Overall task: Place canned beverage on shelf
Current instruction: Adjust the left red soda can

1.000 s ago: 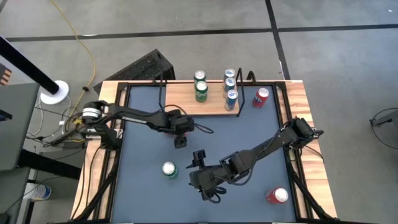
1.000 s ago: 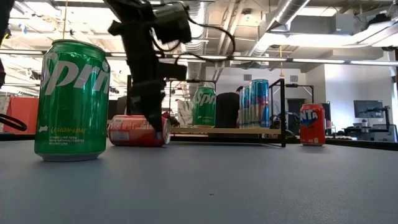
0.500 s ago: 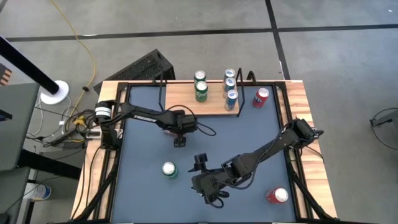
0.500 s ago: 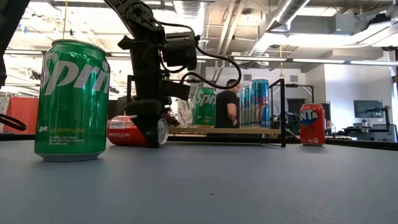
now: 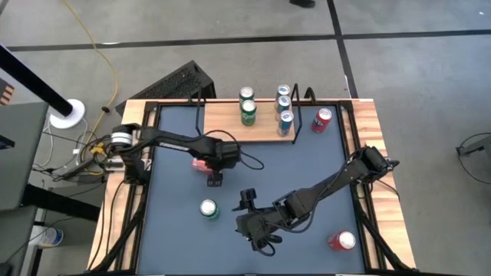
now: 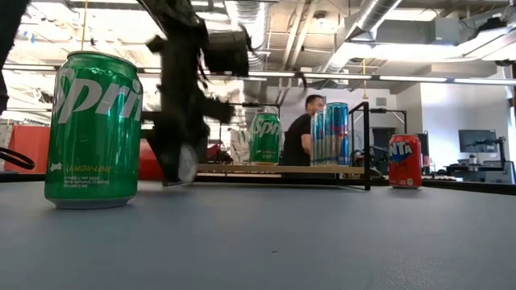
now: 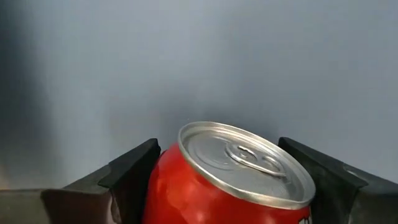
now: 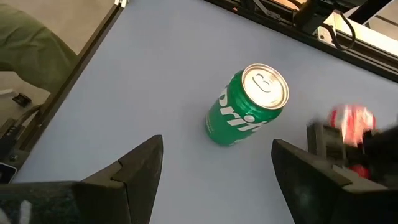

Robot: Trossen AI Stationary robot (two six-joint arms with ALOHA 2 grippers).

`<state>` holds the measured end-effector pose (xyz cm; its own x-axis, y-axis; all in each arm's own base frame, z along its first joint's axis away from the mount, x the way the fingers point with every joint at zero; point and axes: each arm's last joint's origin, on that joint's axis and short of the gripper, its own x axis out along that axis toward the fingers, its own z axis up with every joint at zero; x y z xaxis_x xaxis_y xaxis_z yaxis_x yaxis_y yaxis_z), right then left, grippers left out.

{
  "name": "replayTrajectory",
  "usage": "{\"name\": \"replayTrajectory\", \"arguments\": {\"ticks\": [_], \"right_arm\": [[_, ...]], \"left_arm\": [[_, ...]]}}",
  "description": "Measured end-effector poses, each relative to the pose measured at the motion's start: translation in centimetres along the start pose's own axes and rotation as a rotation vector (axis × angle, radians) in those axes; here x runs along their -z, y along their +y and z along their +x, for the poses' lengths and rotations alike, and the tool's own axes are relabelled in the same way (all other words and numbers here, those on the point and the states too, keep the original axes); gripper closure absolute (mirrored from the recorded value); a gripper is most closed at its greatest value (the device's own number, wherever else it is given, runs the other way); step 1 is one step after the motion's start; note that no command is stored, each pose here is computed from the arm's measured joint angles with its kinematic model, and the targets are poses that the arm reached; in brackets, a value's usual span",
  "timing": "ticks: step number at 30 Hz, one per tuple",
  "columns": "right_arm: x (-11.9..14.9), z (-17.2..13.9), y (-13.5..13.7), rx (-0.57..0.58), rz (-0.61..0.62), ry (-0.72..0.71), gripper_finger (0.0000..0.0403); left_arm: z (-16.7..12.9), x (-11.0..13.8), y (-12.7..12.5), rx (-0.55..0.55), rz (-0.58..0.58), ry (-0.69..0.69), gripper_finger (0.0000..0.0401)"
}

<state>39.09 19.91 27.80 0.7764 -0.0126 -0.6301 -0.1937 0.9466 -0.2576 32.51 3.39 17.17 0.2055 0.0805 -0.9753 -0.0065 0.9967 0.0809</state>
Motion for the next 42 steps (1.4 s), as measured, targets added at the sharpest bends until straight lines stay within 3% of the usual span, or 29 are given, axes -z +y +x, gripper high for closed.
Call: {"name": "replayTrajectory", "arguments": {"ticks": [5, 12, 15, 21, 28, 42], "right_arm": [[0.0, -0.1, 0.2, 0.036, -0.013, 0.0, 0.0112], [0.0, -0.1, 0.2, 0.035, -0.016, 0.001, 0.0112], [-0.1, -0.1, 0.1, 0.036, -0.019, -0.009, 0.0112], [-0.4, 0.5, -0.2, 0.038, -0.039, -0.08, 0.0112], [-0.6, 1.0, -1.4, 0.057, -0.014, -0.093, 0.0112], [-0.9, 1.6, -3.2, 0.045, 0.038, -0.126, 0.0112]], "left_arm": [[-6.3, -0.1, -0.1, 0.03, -0.016, -0.36, 0.0107], [-12.9, 4.5, -0.5, 0.063, -0.117, -0.885, 0.0107], [-12.2, 7.2, -1.0, 0.066, -0.203, -1.108, 0.0107], [-7.2, 12.6, -1.4, 0.03, -0.372, -1.42, 0.0107], [-2.9, 16.8, -1.6, -0.051, -0.51, -1.44, 0.0094], [-0.7, 17.4, -1.6, -0.165, -0.515, -1.2, 0.0087]]}}
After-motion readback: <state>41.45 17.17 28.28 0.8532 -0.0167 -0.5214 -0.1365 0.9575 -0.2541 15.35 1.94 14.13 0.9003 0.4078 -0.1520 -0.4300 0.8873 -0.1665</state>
